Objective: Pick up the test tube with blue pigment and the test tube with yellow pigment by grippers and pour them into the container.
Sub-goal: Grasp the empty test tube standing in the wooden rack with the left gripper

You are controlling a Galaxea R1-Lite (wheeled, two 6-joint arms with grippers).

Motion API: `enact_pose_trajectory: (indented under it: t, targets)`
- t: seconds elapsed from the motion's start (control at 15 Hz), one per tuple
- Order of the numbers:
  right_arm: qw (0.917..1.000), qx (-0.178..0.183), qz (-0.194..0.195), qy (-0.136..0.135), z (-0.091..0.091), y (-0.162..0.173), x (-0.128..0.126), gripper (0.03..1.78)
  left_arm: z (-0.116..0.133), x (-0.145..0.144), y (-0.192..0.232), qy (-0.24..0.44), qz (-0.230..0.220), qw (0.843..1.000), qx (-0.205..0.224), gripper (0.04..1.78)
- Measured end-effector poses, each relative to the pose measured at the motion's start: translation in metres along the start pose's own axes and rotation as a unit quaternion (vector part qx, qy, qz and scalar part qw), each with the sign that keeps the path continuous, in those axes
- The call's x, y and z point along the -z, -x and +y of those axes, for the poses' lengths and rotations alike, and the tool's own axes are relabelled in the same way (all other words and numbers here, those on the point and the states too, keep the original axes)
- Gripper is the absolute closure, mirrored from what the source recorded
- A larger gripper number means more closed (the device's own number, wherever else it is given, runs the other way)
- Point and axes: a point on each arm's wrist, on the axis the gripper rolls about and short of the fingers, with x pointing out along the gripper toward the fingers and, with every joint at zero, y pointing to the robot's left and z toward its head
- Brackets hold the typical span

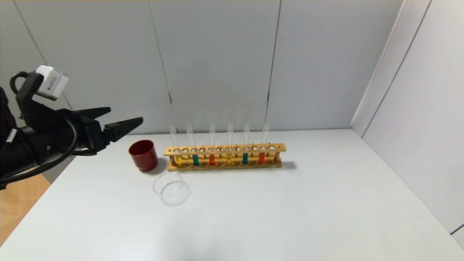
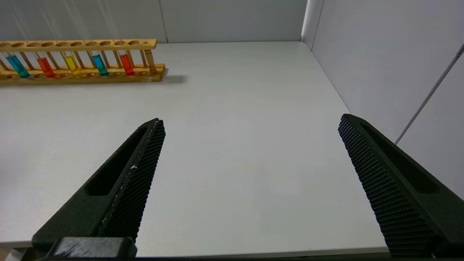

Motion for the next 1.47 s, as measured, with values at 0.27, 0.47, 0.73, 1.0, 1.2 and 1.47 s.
enact_pose_trajectory:
  t: [0.27, 0.47, 0.73, 1.0, 1.2, 1.47]
  targets:
    - [1.0, 0.0, 0.0, 0.0, 0.0, 0.0, 0.0, 0.06, 0.024, 0.028, -0.032, 0.004, 0.005, 0.999, 0.039, 0.07]
    - [1.0, 0.0, 0.0, 0.0, 0.0, 0.0, 0.0, 0.06, 0.036, 0.047, -0.055, -0.003, -0.007, 0.997, 0.079, 0.07]
    - [1.0, 0.0, 0.0, 0.0, 0.0, 0.0, 0.0, 0.06, 0.046, 0.073, -0.076, -0.009, -0.014, 0.991, 0.133, 0.07]
    - [1.0, 0.0, 0.0, 0.0, 0.0, 0.0, 0.0, 0.06, 0.051, 0.089, -0.086, 0.0, 0.001, 0.99, 0.144, 0.07]
    - [1.0, 0.0, 0.0, 0.0, 0.0, 0.0, 0.0, 0.06, 0.055, 0.099, -0.094, -0.011, 0.009, 0.989, 0.146, 0.07]
    - [1.0, 0.0, 0.0, 0.0, 0.0, 0.0, 0.0, 0.06, 0.061, 0.11, -0.108, -0.006, 0.017, 0.989, 0.147, 0.07]
